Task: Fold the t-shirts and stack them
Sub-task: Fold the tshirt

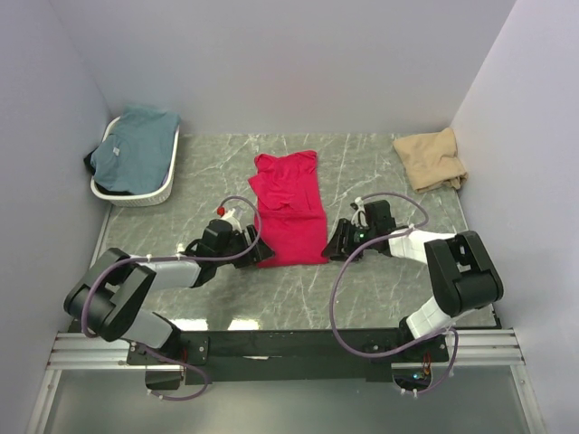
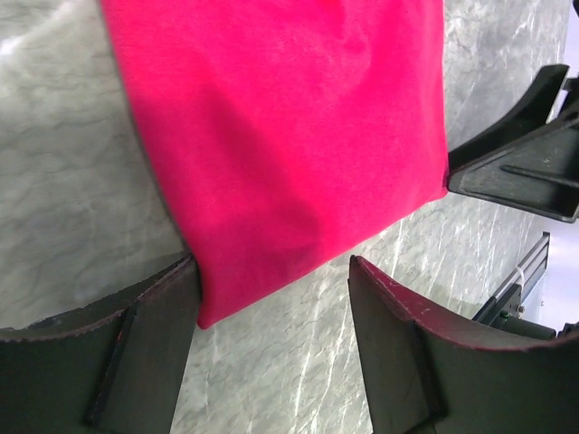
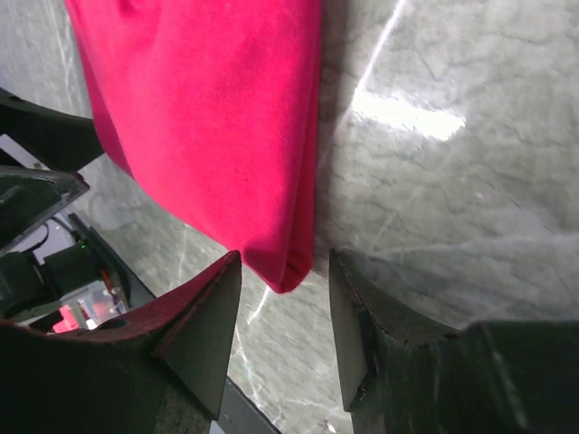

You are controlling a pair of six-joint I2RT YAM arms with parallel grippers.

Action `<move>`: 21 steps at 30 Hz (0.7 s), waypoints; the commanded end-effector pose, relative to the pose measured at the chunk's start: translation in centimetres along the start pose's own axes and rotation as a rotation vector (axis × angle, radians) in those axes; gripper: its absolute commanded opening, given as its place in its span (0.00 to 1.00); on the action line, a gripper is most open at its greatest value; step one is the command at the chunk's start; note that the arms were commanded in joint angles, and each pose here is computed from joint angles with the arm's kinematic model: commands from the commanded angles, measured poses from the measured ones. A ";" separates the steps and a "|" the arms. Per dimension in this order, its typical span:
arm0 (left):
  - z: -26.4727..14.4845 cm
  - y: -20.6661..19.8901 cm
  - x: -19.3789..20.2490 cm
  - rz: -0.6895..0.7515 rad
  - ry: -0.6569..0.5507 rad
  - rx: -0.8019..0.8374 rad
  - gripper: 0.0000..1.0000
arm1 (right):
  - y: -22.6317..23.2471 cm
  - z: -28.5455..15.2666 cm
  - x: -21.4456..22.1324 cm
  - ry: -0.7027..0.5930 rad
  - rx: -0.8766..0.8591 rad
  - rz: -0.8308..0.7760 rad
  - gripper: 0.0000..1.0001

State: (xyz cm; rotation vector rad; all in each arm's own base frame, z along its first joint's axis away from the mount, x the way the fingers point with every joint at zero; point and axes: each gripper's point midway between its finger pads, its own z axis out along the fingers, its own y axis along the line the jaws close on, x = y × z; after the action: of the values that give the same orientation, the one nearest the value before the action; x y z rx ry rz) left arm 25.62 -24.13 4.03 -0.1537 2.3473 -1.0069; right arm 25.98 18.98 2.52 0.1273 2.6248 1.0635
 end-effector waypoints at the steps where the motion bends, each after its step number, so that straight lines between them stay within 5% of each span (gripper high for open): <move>1: 0.1 1.6 2.8 -0.012 0.081 -0.047 0.71 | -0.1 1.2 -0.1 0.014 0.003 -0.004 0.50; 21: 1.1 4.3 6.8 -0.053 0.153 -0.094 0.72 | -1.0 3.4 1.9 0.065 0.026 0.048 0.44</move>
State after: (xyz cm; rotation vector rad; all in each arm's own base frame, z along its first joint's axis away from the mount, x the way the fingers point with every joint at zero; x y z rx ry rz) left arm 25.48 -26.42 3.79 -0.1241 2.2829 -1.0967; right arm 26.65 21.93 2.28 0.1114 2.6009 1.1878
